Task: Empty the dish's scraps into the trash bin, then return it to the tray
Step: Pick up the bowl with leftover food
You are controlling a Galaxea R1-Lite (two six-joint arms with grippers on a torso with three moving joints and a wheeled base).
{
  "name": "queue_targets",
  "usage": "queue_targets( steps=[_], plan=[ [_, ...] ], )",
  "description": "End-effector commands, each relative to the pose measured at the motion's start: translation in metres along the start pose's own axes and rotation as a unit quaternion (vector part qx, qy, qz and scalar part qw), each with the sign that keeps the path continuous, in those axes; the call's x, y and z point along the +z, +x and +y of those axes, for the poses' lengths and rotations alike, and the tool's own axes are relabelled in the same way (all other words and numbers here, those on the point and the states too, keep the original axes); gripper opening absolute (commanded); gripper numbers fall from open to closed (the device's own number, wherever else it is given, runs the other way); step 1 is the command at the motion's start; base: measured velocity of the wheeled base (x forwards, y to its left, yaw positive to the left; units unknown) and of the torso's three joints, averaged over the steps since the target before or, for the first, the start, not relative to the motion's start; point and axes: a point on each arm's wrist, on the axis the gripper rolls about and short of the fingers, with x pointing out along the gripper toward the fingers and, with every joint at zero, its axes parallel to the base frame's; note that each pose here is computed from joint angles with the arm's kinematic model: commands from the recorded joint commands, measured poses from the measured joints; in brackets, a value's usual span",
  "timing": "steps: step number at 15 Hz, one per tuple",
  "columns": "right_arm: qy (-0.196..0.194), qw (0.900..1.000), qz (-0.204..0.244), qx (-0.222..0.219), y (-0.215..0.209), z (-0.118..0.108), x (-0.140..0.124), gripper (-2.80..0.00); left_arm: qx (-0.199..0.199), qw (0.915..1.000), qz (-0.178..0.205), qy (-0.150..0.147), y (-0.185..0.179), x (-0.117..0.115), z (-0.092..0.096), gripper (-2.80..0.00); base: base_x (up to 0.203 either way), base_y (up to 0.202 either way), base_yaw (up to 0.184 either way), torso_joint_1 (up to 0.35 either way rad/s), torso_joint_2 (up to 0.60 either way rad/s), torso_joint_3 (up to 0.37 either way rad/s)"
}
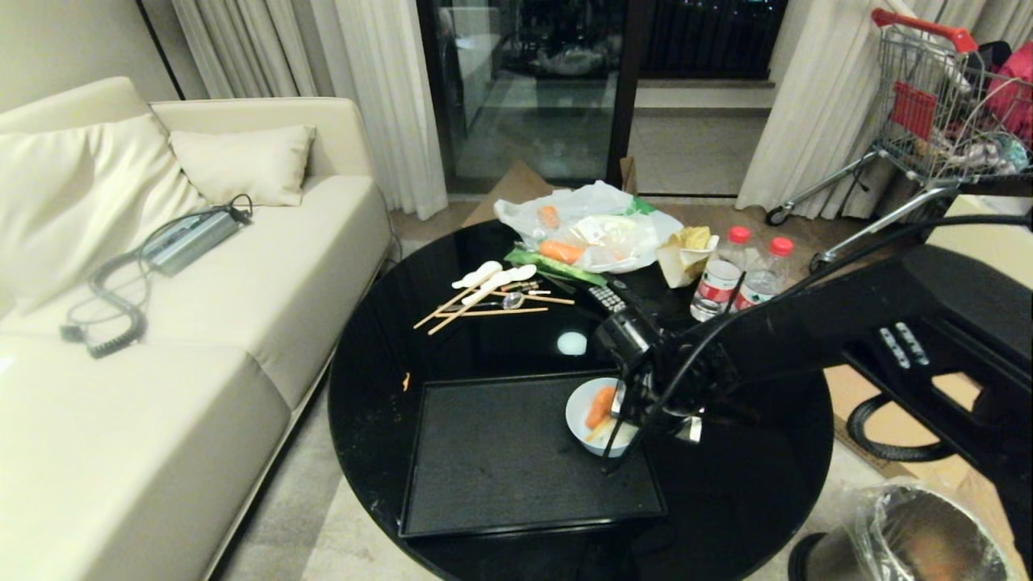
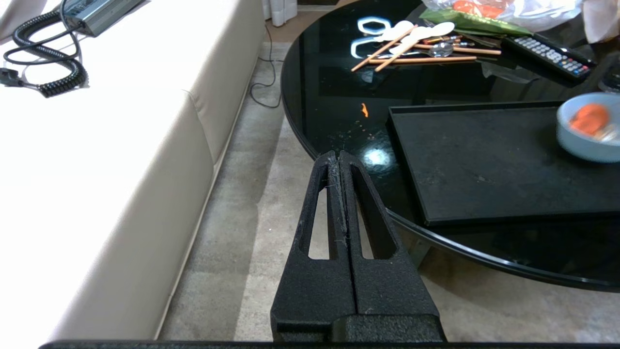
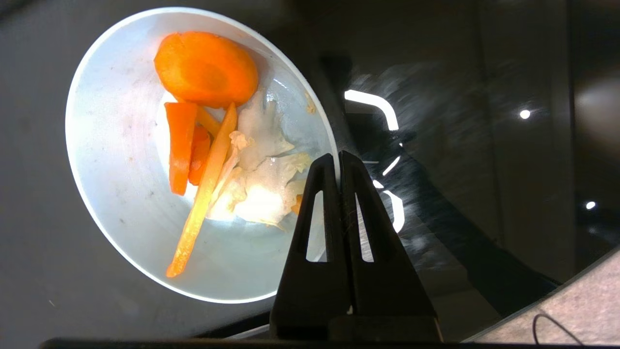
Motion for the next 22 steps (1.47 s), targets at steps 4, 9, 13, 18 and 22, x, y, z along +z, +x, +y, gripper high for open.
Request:
queue_targets(
  steps=[4, 9, 13, 18, 22],
  plan=[
    [0.059, 0.998, -0.033, 0.003, -0.033, -0.034, 0.038, -2.80, 0.000, 1.0000, 0.000, 0.000, 0.000, 0.000, 0.000, -2.80, 0.000, 0.000, 0.000, 0.000, 0.00, 0.000],
    [0.104, 0.993, -0.048, -0.024, -0.063, -0.092, 0.054, -2.80, 0.000, 1.0000, 0.000, 0.000, 0.000, 0.000, 0.000, -2.80, 0.000, 0.000, 0.000, 0.000, 0.00, 0.000],
    [0.110, 0.992, -0.042, -0.051, -0.086, -0.140, 0.033, -2.80, 0.000, 1.0000, 0.000, 0.000, 0.000, 0.000, 0.000, -2.80, 0.000, 0.000, 0.000, 0.000, 0.00, 0.000],
    [0.121, 0.990, -0.047, -0.050, -0.117, -0.179, -0.005, -2.80, 0.000, 1.0000, 0.000, 0.000, 0.000, 0.000, 0.000, -2.80, 0.000, 0.000, 0.000, 0.000, 0.00, 0.000],
    [0.132, 0.989, -0.049, -0.053, -0.137, -0.211, -0.039, -2.80, 0.000, 1.0000, 0.000, 0.000, 0.000, 0.000, 0.000, -2.80, 0.000, 0.000, 0.000, 0.000, 0.00, 0.000]
  ],
)
